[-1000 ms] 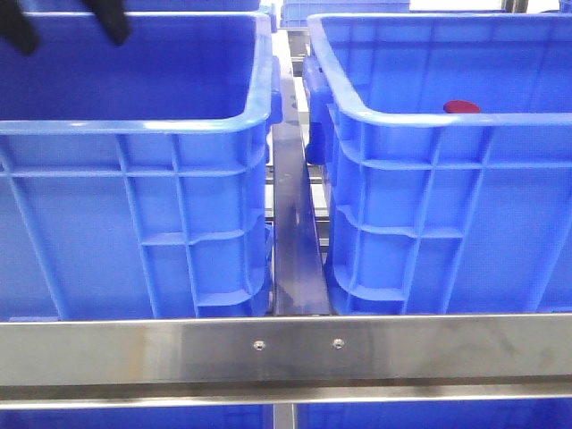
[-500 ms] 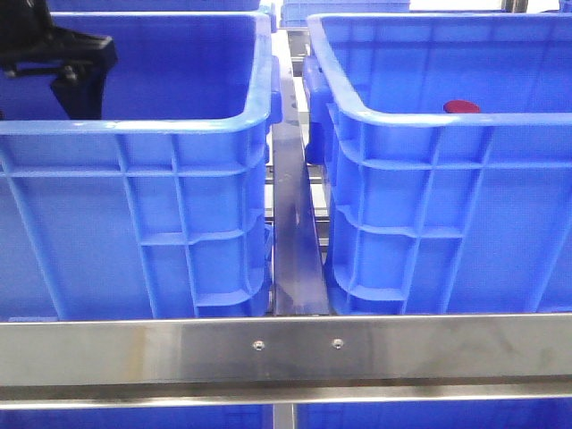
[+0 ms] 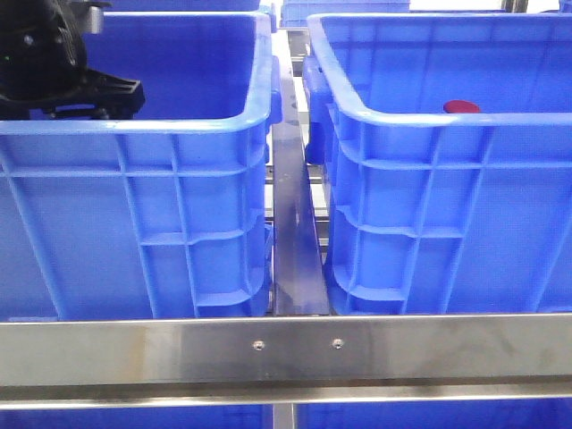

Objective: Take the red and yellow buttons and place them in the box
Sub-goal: 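Grasp a yellow-capped button with the left gripper and lift it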

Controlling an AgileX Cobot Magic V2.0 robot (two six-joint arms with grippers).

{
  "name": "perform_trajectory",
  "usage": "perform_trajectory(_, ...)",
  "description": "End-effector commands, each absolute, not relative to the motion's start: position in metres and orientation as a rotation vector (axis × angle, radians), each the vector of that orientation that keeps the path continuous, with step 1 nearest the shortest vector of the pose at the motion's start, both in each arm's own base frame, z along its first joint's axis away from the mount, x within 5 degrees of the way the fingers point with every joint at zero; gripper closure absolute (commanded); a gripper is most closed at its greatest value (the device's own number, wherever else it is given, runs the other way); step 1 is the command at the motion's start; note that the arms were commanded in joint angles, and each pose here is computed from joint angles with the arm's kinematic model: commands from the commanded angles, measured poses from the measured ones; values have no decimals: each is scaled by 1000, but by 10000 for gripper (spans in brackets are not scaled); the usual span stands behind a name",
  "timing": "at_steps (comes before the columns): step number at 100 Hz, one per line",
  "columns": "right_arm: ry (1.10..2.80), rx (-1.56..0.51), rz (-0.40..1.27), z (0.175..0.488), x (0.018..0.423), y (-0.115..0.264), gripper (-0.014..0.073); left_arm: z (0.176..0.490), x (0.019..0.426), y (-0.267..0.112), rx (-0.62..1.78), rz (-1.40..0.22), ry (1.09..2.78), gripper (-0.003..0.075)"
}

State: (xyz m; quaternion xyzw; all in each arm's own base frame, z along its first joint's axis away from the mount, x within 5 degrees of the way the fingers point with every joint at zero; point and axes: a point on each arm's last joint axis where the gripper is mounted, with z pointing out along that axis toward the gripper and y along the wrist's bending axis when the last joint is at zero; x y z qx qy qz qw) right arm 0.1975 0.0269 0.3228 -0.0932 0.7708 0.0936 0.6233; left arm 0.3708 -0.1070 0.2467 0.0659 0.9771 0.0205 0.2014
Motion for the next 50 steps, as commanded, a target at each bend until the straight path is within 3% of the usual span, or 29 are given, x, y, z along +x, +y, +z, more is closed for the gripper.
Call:
perform_trajectory(1,1723,-224,224,335,195,28,666,269,374,-107,164,26,2633,121)
perform_trajectory(26,1723,-227,227,335,195,28,666,263,376,-108,167,32,2649,155)
perform_trajectory(50,1720,-245,248,335,194,30,666,263,376,-108,168,33,2647,440)
